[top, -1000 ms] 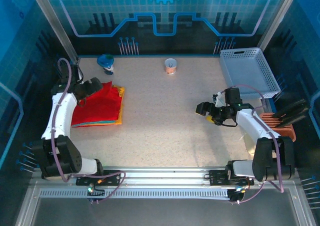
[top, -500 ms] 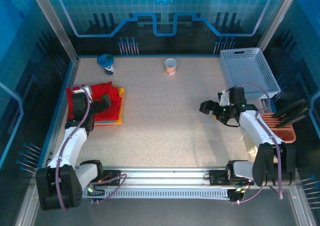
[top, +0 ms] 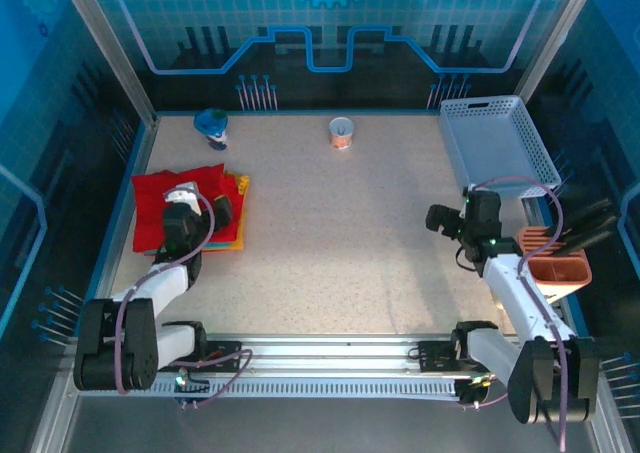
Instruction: Fold and stack the t-shirts
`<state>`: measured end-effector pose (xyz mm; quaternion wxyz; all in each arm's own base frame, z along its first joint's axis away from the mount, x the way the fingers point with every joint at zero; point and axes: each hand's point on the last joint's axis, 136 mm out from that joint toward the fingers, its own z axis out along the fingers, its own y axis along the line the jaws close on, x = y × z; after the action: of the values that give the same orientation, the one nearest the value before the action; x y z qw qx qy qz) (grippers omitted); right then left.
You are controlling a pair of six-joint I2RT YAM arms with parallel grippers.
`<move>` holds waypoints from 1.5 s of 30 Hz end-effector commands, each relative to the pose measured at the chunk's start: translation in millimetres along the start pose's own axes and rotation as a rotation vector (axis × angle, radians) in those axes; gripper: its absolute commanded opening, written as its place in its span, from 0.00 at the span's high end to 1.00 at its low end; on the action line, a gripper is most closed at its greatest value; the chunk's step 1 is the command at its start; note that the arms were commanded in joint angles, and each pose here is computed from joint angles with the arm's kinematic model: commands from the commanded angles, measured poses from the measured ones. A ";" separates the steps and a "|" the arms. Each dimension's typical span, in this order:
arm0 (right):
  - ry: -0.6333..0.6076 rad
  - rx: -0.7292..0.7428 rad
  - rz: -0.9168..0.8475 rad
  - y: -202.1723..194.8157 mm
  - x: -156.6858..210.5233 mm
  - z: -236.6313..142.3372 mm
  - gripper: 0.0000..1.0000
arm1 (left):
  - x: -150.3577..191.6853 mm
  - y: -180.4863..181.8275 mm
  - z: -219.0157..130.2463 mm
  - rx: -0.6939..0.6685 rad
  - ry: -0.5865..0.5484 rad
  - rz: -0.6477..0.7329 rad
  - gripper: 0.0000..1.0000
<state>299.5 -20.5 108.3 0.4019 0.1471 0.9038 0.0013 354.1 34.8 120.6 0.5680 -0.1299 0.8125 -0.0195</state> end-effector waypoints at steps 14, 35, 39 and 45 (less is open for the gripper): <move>-0.390 -0.075 -0.194 23.3 -45.8 31.3 0.00 | 6.1 -28.5 17.9 0.065 -0.143 0.124 0.01; -0.394 -0.232 -0.350 71.8 -42.7 73.5 0.00 | 15.0 -25.1 44.9 0.023 -0.040 0.126 0.01; -0.396 -0.231 -0.350 71.6 -43.4 73.4 0.00 | 15.0 -25.4 44.9 0.024 -0.040 0.127 0.01; -0.397 -0.231 -0.350 71.8 -43.9 73.2 0.00 | 15.0 -25.3 44.9 0.024 -0.040 0.126 0.01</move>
<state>394.3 23.1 87.8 0.5627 -0.0469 0.8253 0.0065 394.5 13.4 99.0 0.5932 -0.0722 0.8017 0.0104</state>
